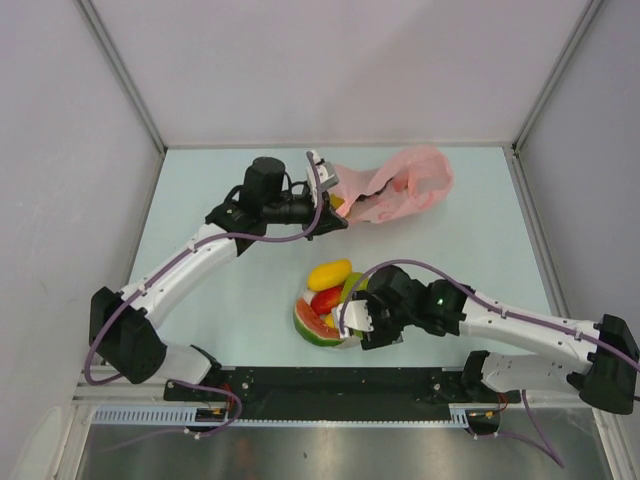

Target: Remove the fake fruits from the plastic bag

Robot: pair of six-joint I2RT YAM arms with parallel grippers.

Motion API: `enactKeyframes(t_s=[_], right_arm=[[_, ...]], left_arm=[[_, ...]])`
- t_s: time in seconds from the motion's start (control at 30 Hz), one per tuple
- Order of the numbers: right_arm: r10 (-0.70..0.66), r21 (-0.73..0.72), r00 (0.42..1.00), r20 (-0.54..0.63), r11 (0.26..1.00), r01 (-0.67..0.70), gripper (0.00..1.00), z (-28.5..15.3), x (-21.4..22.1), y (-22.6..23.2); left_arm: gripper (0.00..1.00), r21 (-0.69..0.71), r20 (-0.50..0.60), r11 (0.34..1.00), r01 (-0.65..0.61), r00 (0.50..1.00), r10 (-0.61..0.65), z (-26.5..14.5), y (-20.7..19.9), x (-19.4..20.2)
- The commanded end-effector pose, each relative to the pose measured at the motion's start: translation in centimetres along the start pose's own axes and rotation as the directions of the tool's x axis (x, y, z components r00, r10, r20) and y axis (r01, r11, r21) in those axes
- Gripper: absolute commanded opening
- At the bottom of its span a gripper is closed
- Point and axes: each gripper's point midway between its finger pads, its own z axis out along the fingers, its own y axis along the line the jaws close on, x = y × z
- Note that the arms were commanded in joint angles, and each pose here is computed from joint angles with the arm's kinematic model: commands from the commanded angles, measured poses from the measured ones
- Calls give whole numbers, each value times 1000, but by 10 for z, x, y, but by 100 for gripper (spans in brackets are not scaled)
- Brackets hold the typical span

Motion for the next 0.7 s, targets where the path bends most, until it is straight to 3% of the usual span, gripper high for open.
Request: enactKeyframes(t_s=[0.0,0.1,0.17,0.33,0.67], right_arm=[[-212,145,973,93,970,197,0,-7,-25,-28],[-266,111,958,109,961,254,0,-1,-23,-21],[-317,119,941,122,946,303,10,1,-26,-22],[-382,86,916,118,923,374,14,8,-25,-16],[-433,14,891,134,900,435,14,24,-24,-3]], left_arm=[[0,-3,40,998,-65,997,65,-12,-7,-6],[0,5,22,998,-67,998,67,-14,-10,2],[0,11,24,998,-66,998,66,-15,-12,2],[0,8,25,998,-56,998,56,-14,-11,3],[0,11,41,998,-58,998,57,-12,-11,-3]])
